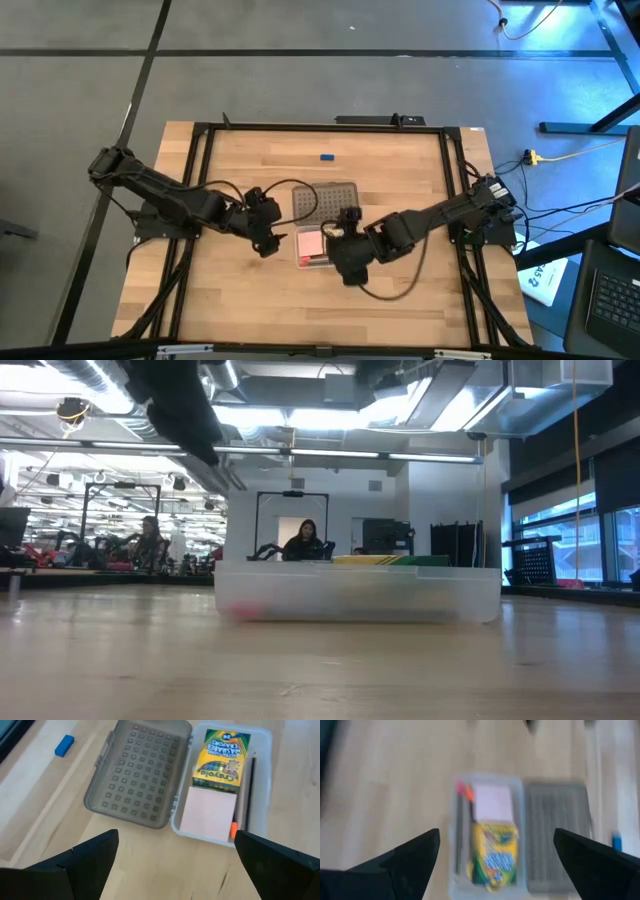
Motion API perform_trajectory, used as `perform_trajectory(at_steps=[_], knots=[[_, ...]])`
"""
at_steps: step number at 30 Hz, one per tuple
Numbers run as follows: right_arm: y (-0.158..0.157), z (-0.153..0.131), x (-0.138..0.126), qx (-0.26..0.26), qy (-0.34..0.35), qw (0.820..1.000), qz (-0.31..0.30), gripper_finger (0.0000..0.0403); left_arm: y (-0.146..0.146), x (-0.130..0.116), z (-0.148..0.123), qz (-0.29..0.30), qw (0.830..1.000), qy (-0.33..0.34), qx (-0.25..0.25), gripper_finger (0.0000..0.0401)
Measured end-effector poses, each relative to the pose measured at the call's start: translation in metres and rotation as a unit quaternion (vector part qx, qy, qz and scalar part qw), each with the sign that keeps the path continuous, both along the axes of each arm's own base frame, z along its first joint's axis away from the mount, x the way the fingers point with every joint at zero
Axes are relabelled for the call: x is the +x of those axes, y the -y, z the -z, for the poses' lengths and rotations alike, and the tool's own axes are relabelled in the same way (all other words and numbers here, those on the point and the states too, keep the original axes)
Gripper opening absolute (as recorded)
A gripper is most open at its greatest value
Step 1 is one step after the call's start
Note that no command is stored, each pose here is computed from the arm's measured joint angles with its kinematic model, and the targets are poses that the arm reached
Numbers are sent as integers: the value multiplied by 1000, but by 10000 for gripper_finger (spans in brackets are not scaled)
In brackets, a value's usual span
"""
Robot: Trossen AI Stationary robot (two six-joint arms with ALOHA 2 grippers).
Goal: Pack school essentials
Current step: Put the blue eraser into the black supply box
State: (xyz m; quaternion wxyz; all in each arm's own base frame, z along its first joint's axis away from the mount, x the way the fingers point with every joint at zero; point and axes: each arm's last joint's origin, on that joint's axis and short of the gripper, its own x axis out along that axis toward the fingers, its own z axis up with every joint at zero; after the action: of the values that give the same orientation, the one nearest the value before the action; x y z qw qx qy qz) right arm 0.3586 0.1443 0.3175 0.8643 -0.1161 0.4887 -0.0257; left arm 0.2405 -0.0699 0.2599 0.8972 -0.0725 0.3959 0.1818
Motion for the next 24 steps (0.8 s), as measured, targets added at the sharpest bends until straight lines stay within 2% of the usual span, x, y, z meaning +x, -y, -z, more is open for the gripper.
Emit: perform_trajectory(at_steps=[6, 9, 12, 15, 20, 24], knots=[[41, 40, -6, -20, -93, 986, 135, 388, 8, -3, 1, 6, 1000, 0, -4, 394], [62, 49, -20, -70, -140, 962, 222, 388, 11, -4, 1, 11, 1000, 1, -5, 394], [81, 52, -36, -96, -143, 941, 292, 388, 13, -5, 1, 9, 1000, 2, -9, 394], [94, 65, -46, -94, -141, 930, 325, 388, 14, -5, 1, 9, 1000, 3, -5, 394], [107, 109, -57, -83, -146, 924, 343, 388, 14, -6, 1, 9, 1000, 4, -4, 394], [116, 130, -64, -54, -165, 915, 364, 388, 14, -5, 1, 9, 1000, 4, -4, 394]])
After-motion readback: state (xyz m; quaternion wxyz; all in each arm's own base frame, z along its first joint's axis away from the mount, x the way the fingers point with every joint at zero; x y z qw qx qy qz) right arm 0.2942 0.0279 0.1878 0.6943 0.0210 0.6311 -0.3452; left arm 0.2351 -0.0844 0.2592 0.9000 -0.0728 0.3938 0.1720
